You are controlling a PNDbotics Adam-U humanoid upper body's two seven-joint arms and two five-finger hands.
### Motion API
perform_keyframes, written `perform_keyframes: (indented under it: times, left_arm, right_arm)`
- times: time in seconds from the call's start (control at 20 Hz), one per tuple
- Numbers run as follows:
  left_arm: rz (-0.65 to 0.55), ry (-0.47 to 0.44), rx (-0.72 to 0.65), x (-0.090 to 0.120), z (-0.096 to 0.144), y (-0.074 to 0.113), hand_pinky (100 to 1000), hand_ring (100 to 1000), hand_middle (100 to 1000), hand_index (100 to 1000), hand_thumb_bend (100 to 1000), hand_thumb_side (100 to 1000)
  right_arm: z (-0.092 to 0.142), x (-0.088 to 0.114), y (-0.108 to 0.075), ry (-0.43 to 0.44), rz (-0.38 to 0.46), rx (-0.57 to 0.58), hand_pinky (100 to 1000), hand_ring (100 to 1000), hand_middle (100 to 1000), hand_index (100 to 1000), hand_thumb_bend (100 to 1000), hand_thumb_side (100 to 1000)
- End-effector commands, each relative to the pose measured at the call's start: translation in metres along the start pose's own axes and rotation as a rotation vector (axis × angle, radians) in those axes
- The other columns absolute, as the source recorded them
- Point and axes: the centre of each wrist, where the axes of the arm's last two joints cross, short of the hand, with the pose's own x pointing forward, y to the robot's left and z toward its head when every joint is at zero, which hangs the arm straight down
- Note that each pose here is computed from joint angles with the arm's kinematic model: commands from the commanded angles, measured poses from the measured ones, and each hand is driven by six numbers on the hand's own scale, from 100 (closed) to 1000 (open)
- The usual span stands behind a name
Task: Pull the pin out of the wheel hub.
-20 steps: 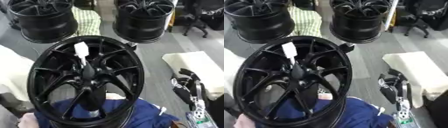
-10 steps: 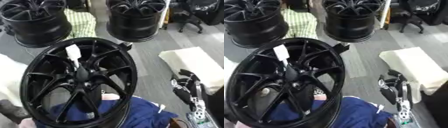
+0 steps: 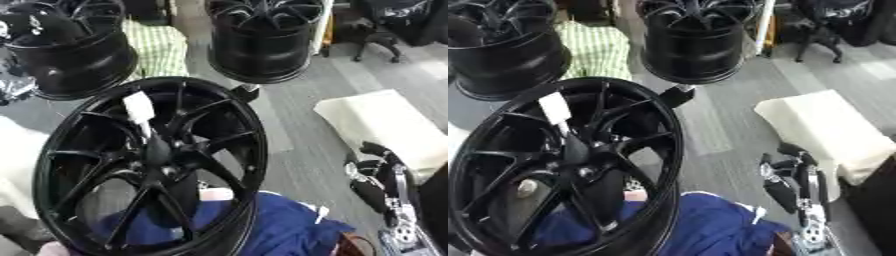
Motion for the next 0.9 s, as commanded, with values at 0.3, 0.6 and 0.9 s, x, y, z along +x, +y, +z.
perform_keyframes:
  times: [0.3, 0.6, 0.9]
  left_arm:
    - [-0.148, -0.057, -0.293, -0.016, -0.051, 0.002, 847, 789, 828, 929, 403, 606]
    - [-0.193, -0.031, -0.403, -0.037, -0.053, 0.003, 836, 777, 820, 922, 418, 586]
    - [-0.243, -0.043, -0.464, -0.044, -0.057, -0.007, 827, 769, 812, 918, 413, 567]
  right_arm:
    - [-0.003, 0.002, -0.007, -0.016, 0.019, -0.012, 528, 560, 686, 762, 228, 197]
    - [-0.002, 0.001, -0.007, -0.013, 0.018, -0.014, 528, 560, 686, 762, 226, 198]
    - [-0.002, 0.001, -0.006, -0.013, 0.014, -0.015, 528, 560, 686, 762, 225, 198]
